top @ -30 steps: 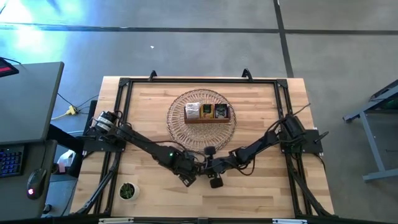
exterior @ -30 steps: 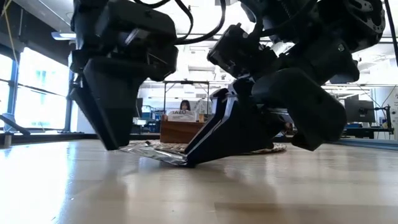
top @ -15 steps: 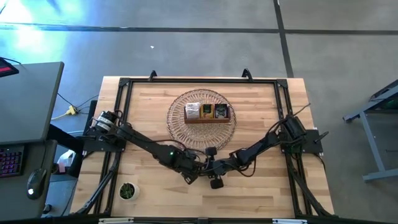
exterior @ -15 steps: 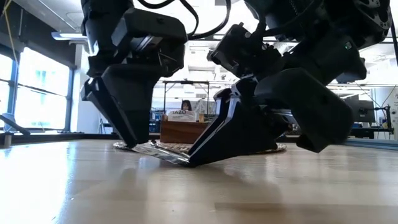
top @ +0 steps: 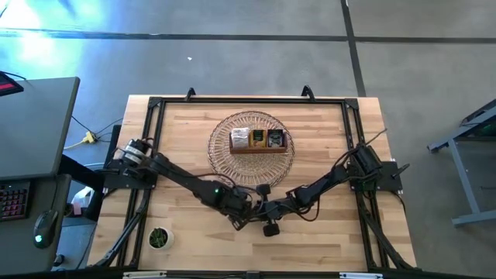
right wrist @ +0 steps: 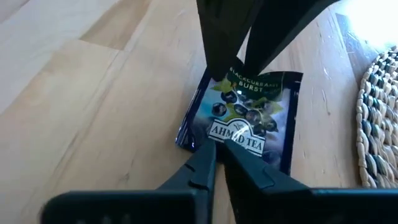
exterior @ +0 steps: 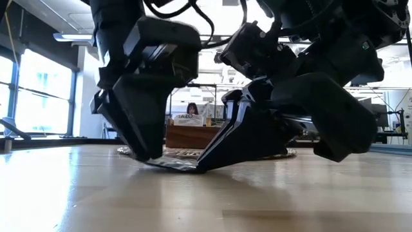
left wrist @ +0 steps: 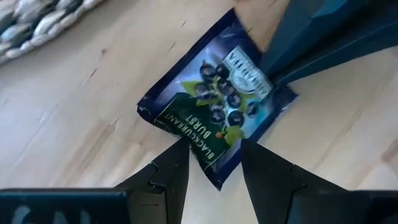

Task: Pick & Place Tea
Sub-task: Put the purple tea bag into the right section of the wooden organizer

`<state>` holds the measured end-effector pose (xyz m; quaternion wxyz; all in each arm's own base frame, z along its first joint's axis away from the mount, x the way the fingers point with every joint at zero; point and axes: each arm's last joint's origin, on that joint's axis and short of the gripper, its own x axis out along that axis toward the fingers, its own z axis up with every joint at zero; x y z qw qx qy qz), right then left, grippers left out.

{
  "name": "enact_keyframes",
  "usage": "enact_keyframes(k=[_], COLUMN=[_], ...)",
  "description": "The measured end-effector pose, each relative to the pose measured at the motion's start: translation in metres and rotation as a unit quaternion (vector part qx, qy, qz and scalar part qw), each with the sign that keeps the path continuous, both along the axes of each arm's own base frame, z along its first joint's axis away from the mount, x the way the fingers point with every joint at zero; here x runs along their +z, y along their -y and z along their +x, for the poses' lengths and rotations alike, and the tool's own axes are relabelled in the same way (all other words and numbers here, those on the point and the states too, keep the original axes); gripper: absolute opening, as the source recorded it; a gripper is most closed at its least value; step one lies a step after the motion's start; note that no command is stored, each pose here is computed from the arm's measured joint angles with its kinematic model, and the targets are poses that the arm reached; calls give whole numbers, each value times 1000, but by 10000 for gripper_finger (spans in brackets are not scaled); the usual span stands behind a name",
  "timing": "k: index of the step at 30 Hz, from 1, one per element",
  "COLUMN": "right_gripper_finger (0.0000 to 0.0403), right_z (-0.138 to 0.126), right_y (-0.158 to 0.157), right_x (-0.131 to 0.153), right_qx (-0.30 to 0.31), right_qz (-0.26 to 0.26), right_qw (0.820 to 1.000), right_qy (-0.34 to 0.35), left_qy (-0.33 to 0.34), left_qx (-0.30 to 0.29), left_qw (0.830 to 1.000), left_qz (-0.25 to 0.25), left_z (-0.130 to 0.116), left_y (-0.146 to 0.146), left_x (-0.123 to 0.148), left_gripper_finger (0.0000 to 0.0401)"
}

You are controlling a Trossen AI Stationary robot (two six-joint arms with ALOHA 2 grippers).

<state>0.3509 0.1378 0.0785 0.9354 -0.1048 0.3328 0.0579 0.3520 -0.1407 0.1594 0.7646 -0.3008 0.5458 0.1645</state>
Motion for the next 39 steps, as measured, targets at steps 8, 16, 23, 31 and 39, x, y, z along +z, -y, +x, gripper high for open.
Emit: enact_keyframes(k=[8,16,23,31,39], right_gripper_finger=[7,4,3,2,1], right_z=[-1,-1,-1,-1,-1], right_y=[0,0,0,0,0], right_x=[-1,-1,-1,-1,-1], right_qx=[3,-1,-1,0,4], right_qz=[6,2,2,3,6], right_qw=[1000,1000,1000,1000,1000], right_qy=[-6,-6,-7,-8,-9], left_qy=[-42,-47,-17,-2,-6], left_qx=[28,31,22,4,9], left_qw=[999,998,1000,1000,1000], left_qz=[17,16,1,-17,-14], left_z=[-8,-9,-3,0,-10], left_y=[-3,-4,-1,1,-3], left_x=[-4,-4,-2,-1,20], left_gripper_finger=[142,142,142,142,142])
